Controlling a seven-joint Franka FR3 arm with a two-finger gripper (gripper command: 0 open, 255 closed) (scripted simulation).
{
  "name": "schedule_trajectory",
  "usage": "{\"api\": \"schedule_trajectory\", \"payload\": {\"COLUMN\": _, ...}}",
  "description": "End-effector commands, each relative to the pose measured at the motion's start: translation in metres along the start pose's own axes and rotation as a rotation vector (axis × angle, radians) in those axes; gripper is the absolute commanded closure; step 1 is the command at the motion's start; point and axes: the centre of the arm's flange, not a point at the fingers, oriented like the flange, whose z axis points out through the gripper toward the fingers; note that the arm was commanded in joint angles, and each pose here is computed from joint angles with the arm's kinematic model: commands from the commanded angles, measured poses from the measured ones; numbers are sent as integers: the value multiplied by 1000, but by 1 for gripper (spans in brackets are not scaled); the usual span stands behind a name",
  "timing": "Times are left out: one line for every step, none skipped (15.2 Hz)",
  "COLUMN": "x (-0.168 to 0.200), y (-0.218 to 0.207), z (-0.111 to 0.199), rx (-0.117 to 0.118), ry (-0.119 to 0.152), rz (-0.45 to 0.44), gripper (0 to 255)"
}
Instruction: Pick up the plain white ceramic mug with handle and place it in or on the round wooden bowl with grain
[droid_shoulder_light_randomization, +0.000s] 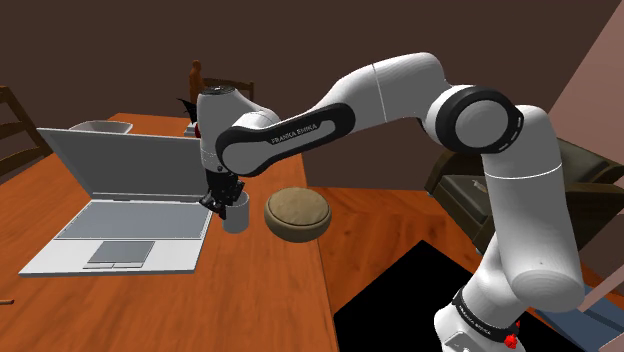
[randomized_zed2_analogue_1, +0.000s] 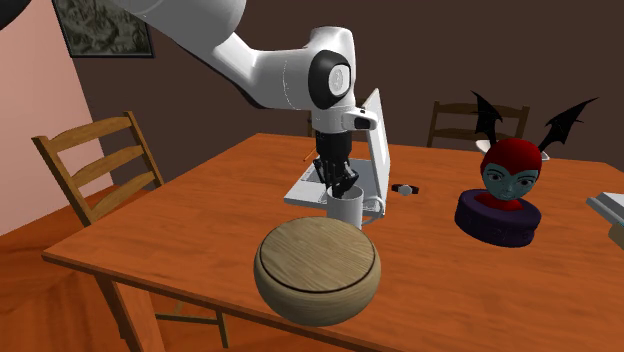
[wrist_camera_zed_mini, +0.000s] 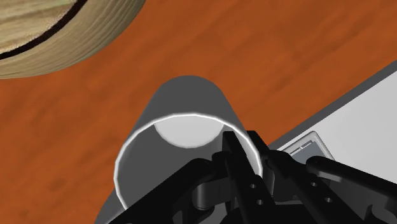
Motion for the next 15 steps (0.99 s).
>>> {"api": "schedule_trajectory", "payload": {"x": 0, "y": 0, "z": 0, "rx": 0, "ry": 0, "rz": 0, "gripper": 255}}
{"api": "schedule_trajectory", "payload": {"x": 0, "y": 0, "z": 0, "rx": 0, "ry": 0, "rz": 0, "gripper": 255}}
{"api": "schedule_trajectory", "payload": {"x": 0, "y": 0, "z": 0, "rx": 0, "ry": 0, "rz": 0, "gripper": 255}}
{"api": "schedule_trajectory", "payload": {"x": 0, "y": 0, "z": -5, "rx": 0, "ry": 0, "rz": 0, "gripper": 255}}
{"api": "schedule_trajectory", "payload": {"x": 1, "y": 0, "z": -10, "rx": 0, "ry": 0, "rz": 0, "gripper": 255}}
{"api": "schedule_trajectory", "payload": {"x": 1, "y": 1, "z": -16, "rx": 0, "ry": 0, "rz": 0, "gripper": 255}}
{"api": "schedule_trajectory", "payload": {"x": 1, "y": 1, "z": -21, "rx": 0, "ry": 0, "rz": 0, "gripper": 255}}
{"api": "schedule_trajectory", "payload": {"x": 1, "y": 1, "z": -26, "rx": 0, "ry": 0, "rz": 0, "gripper": 255}}
{"api": "schedule_trajectory", "payload": {"x": 2, "y": 1, "z": -32, "rx": 0, "ry": 0, "rz": 0, "gripper": 255}}
{"api": "schedule_trajectory", "payload": {"x": 2, "y": 1, "z": -37, "rx": 0, "ry": 0, "rz": 0, "gripper": 255}}
{"api": "schedule_trajectory", "payload": {"x": 2, "y": 1, "z": -42, "rx": 0, "ry": 0, "rz": 0, "gripper": 255}}
{"api": "schedule_trajectory", "payload": {"x": 2, "y": 1, "z": -47, "rx": 0, "ry": 0, "rz": 0, "gripper": 255}}
{"api": "schedule_trajectory", "payload": {"x": 3, "y": 1, "z": -53, "rx": 0, "ry": 0, "rz": 0, "gripper": 255}}
{"api": "schedule_trajectory", "payload": {"x": 3, "y": 2, "z": -58, "rx": 0, "ry": 0, "rz": 0, "gripper": 255}}
{"api": "schedule_trajectory", "payload": {"x": 3, "y": 2, "z": -63, "rx": 0, "ry": 0, "rz": 0, "gripper": 255}}
